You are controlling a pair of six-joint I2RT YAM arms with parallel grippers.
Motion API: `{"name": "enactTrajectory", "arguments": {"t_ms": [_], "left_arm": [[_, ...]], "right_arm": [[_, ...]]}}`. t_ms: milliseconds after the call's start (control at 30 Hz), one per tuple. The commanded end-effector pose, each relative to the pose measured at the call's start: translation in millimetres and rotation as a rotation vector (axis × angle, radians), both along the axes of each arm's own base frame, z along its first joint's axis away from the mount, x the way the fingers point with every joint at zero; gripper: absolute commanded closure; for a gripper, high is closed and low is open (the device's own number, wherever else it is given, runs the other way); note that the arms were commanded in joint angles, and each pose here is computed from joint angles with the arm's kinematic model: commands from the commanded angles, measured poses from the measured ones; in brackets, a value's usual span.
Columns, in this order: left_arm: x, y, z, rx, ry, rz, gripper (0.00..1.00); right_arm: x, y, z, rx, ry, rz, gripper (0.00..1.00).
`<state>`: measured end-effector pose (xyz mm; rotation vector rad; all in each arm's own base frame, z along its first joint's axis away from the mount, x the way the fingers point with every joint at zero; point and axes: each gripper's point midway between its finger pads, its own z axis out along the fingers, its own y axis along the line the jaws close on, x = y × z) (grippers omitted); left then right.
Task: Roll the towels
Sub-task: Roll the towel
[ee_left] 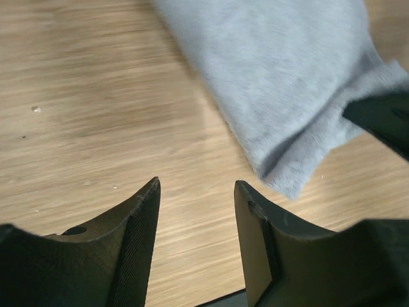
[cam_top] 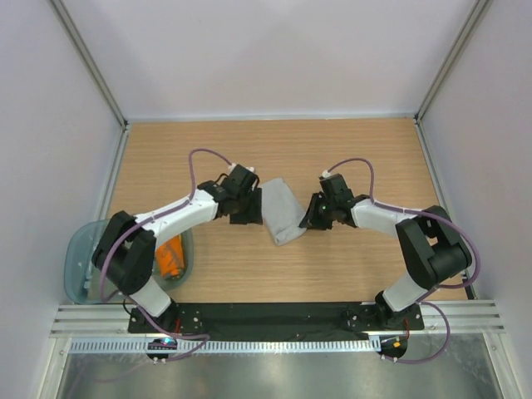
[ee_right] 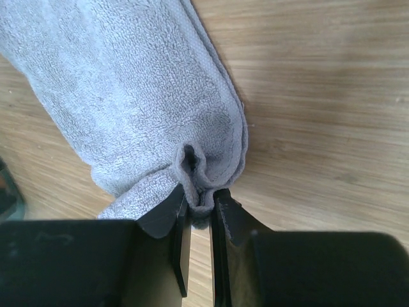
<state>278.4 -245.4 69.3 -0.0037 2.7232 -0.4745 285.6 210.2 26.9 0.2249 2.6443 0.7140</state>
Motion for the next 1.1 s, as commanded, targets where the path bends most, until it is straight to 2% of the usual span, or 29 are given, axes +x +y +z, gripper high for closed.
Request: {"name": "enactTrajectory", "arguments": {"t_ms": [0,133,233,633,1067], "left_arm": [[-3,-9,39,0.129,-0.227,-0.184,0.48],[-25,-53,62,0.117,-0.398,-0.364,0.44],[-42,-79,66,0.076,-0.449,-0.450,0.42],[-46,-126,35,0.009,-0.450,-0.561,0.42],[-40,-124,-13,0.094,-0.418,-0.579,0.44]], "right_arm": [[-1,4,13,0.005,0.009,0.030,0.99],[1,8,22,0.009,0.033,0.046,0.99],[1,15,34,0.032,0.065,0.070,0.99],[-5,17,43,0.031,0.172,0.078,0.99],[-5,17,43,0.184,0.236,0.055,0.99]]}}
